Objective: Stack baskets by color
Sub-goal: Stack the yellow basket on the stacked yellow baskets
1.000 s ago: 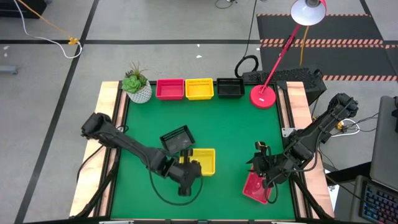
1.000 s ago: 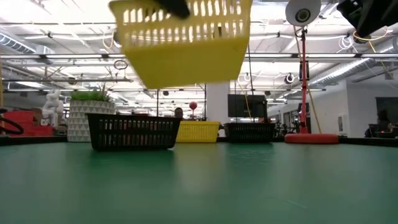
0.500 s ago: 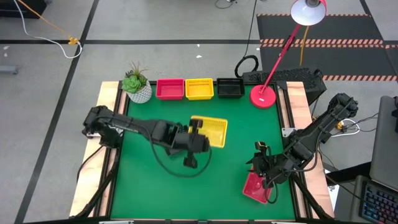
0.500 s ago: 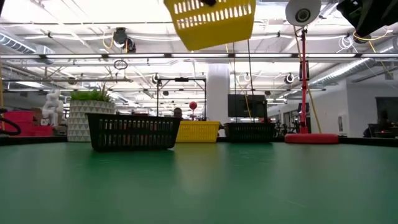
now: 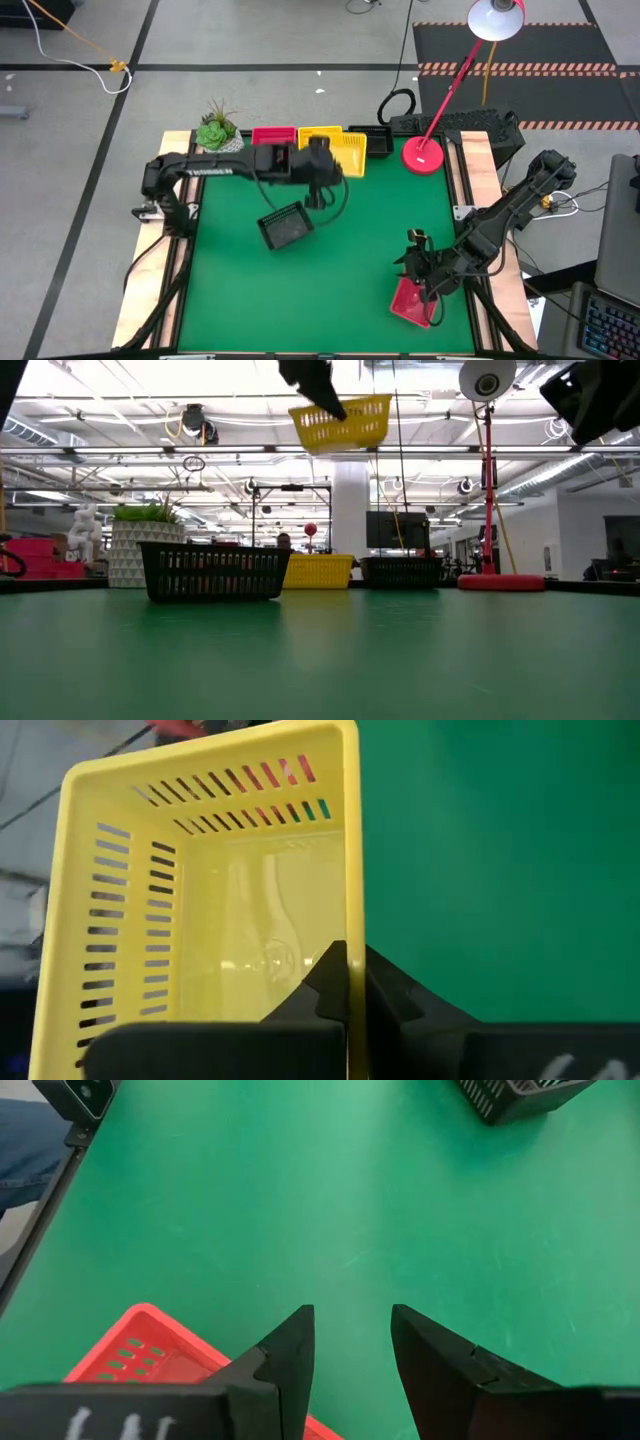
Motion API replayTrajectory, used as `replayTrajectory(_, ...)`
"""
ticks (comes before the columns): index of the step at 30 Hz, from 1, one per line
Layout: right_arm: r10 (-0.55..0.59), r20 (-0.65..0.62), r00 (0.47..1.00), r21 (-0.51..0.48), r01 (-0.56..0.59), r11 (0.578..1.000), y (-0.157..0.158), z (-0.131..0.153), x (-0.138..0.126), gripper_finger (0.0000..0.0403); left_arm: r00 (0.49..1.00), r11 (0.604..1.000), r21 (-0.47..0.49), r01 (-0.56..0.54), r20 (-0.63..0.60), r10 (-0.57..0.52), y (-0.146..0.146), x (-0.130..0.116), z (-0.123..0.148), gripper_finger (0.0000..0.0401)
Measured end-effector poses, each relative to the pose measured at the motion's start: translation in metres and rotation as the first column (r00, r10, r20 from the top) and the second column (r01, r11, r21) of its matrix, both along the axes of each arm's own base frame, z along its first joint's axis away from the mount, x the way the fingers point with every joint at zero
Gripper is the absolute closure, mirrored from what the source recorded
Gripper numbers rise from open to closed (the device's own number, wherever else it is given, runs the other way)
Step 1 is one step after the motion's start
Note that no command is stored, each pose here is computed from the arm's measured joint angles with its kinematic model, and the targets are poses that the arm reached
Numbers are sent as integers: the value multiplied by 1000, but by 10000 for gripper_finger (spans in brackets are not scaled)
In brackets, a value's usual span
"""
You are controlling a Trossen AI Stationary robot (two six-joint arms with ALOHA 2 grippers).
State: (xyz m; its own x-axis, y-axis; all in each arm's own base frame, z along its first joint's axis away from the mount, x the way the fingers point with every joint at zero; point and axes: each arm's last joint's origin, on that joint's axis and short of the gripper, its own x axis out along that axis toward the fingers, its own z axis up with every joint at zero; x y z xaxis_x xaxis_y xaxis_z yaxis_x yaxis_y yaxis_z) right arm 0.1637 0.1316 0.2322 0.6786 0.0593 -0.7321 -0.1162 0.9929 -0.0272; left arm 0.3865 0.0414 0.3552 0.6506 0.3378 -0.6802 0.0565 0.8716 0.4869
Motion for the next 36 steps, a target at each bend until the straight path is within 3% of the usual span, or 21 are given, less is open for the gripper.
replayTrajectory(4, -7, 5, 1000, 5, 7, 1000, -1, 0, 2, 275, 998, 998, 21, -61, 23, 61, 38, -3, 2, 388)
replayTrajectory(13, -5, 13, 1000, 11, 5, 1000, -1, 1, 3, 275, 995, 998, -16, -53, 84, 54, 97, -14, -1, 388)
replayTrajectory(28, -2, 12, 1000, 9, 2, 1000, -1, 1, 3, 275, 994, 996, 7, -92, 51, 92, 135, -25, -71, 386)
replayTrajectory(36, -3, 12, 1000, 9, 3, 1000, -1, 1, 3, 275, 992, 993, -5, -118, 46, 119, 143, -34, -105, 382)
